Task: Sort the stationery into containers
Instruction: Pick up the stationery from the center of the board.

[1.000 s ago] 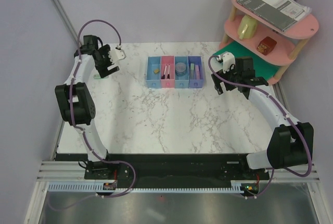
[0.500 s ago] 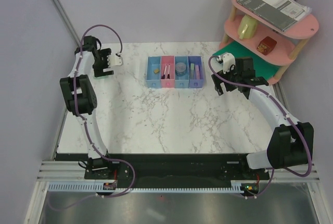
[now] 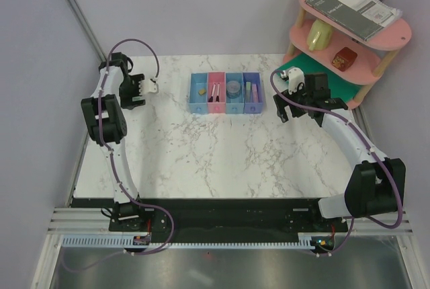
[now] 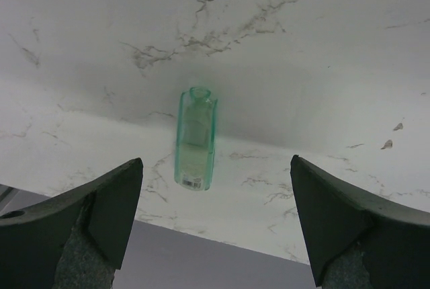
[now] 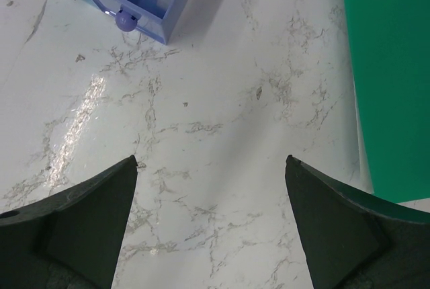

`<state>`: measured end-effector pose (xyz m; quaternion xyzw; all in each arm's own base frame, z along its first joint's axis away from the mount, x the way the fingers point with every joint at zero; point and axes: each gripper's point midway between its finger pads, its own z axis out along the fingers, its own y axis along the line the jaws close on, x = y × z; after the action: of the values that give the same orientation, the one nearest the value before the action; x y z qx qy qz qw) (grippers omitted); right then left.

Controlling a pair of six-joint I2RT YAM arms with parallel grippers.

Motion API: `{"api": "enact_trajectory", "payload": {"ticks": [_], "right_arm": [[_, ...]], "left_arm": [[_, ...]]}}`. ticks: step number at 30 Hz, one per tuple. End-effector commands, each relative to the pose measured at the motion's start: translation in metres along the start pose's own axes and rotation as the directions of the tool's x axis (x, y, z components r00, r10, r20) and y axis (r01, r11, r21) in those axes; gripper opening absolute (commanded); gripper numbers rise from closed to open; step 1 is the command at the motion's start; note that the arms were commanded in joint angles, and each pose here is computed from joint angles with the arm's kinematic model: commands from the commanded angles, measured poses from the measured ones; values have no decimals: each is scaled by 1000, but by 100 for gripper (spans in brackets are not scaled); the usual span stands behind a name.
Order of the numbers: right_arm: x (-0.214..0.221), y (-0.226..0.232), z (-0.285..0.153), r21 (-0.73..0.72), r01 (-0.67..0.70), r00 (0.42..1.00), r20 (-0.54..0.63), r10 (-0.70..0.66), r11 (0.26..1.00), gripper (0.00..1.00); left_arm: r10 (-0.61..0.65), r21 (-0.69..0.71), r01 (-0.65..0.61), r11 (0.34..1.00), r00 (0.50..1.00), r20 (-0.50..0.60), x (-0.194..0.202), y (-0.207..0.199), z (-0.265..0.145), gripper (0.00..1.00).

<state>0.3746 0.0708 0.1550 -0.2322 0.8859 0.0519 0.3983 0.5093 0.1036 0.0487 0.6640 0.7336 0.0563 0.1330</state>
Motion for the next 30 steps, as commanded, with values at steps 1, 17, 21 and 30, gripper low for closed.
{"api": "enact_trajectory", "payload": {"ticks": [1,17,21,30], "right_arm": [[-20,-1,-10,-9,-15,999,46,15,1000,98],[-22,-1,-11,-12,-16,999,46,17,1000,98],[-26,-1,-13,-15,-19,999,51,19,1000,98],[-32,0,-19,-19,-30,997,67,31,999,98]], "left_arm": [[-2,15,2,1000,1000,-30,8,4,10,96],[-36,-17,35,999,999,-33,8,2,22,93],[-26,56,28,998,999,-47,10,-18,27,82],[-53,199,70,977,994,-91,16,-62,39,48]]}}
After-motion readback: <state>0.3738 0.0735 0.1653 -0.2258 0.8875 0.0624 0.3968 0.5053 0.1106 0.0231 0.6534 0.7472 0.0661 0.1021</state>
